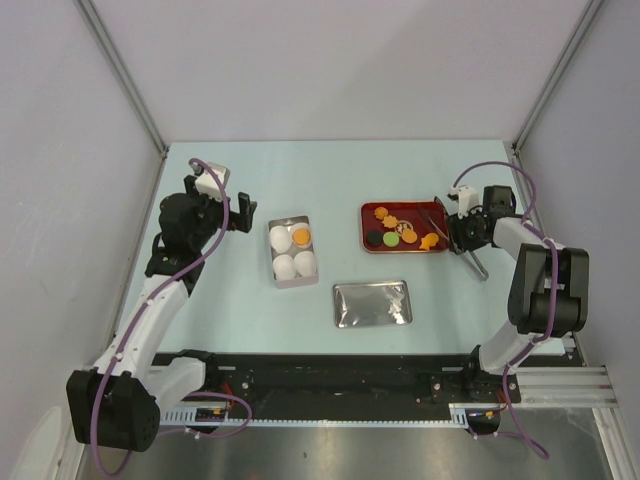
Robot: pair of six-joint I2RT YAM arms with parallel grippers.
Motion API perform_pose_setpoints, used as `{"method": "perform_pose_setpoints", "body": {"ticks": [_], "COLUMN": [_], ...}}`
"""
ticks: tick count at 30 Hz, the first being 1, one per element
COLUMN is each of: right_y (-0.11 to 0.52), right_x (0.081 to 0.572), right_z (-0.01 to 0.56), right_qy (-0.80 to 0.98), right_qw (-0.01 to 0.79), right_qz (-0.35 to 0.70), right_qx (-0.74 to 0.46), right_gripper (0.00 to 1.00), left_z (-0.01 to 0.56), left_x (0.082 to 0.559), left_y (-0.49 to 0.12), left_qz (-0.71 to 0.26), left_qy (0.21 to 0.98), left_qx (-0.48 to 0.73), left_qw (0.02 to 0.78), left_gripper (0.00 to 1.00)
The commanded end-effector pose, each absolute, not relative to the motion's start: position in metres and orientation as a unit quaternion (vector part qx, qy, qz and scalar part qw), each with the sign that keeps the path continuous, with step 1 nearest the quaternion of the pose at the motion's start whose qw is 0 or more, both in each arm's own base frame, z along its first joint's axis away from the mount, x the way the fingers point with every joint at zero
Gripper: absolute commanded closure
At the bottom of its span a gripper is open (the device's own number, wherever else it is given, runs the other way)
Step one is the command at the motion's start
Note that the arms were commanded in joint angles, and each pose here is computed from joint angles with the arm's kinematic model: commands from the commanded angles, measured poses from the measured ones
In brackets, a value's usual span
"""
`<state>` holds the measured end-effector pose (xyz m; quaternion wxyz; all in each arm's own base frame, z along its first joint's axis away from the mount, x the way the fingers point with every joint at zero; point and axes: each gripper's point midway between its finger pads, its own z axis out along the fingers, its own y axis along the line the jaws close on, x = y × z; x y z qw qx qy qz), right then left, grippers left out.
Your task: Pack the cookies
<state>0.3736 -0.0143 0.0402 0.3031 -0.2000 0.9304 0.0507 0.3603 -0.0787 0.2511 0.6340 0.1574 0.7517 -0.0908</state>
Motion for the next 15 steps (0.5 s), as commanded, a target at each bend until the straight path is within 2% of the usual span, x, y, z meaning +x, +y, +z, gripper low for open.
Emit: {"method": "perform_pose_setpoints", "body": {"ticks": [1, 15], "right_y": [-0.017, -0.019], "right_x": [0.368, 0.365], "right_z": [0.050, 0.035], "right_qy": [0.926, 0.933], "right_qw": [0.306, 0.286], "right_qz": [0.049, 0.056], "right_qx": [-0.214, -0.213], "right_gripper": [0.46, 0.45], "left_z": [0.258, 0.257], "left_x": [0.360, 0.360], "left_y": [-0.085, -0.085], "left_qz": [-0.099, -0.098], "left_qy": [0.741, 0.741], "left_qx": [0.170, 0.171], "left_qw": [0.642, 0.642], "left_gripper": [0.00, 0.00]}}
